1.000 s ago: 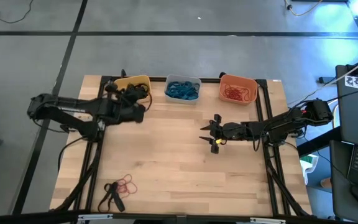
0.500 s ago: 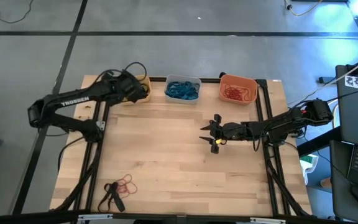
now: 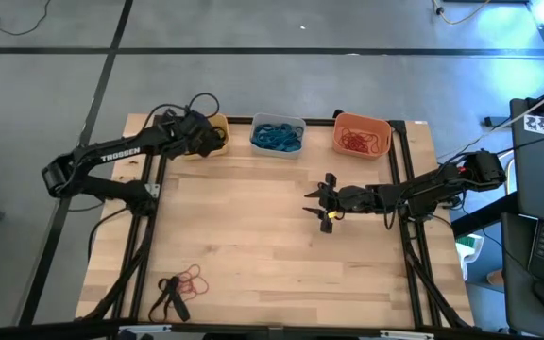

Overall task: Sort rubber bands into baskets
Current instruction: Put the black rubber band into the yellow bin

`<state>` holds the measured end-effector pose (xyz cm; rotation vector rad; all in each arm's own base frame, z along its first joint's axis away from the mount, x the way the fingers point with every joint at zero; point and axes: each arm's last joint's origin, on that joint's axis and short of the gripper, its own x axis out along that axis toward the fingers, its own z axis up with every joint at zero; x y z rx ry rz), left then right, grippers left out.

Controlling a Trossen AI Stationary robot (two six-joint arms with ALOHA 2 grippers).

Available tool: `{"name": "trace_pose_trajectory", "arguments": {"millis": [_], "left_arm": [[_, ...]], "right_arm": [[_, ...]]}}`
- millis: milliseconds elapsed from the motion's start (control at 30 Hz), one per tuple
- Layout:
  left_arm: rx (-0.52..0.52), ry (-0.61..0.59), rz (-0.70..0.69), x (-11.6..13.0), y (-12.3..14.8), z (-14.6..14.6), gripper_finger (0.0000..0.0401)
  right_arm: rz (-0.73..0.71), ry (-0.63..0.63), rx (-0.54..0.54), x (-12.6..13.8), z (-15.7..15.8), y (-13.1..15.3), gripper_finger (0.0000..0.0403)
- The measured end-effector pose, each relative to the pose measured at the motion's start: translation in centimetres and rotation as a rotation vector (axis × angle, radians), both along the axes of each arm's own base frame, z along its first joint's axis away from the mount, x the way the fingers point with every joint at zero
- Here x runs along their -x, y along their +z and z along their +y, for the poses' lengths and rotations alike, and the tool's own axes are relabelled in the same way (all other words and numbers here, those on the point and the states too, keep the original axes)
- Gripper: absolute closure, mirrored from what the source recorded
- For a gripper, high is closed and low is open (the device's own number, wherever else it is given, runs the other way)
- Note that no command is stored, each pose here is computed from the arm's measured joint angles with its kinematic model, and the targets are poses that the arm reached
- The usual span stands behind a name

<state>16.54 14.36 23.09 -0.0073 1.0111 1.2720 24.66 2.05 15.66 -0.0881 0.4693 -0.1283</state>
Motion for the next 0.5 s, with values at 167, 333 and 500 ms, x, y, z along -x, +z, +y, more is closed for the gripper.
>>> {"name": "trace_pose_trajectory", "arguments": {"millis": [167, 333, 500], "left_arm": [[0.091, -0.048, -0.06, -0.1, -0.2, -0.2, 0.0271], [0.184, -0.084, -0.079, -0.4, 1.2, -0.7, 0.0224], [0.266, -0.084, -0.056, -0.5, 4.0, -2.3, 0.0215]], "right_arm": [[0.0, 0.0, 0.0, 0.0, 0.0, 0.0, 0.022], [0.0, 0.0, 0.0, 0.0, 0.0, 0.0, 0.022], [0.0, 0.0, 0.0, 0.0, 0.0, 0.0, 0.022]]}}
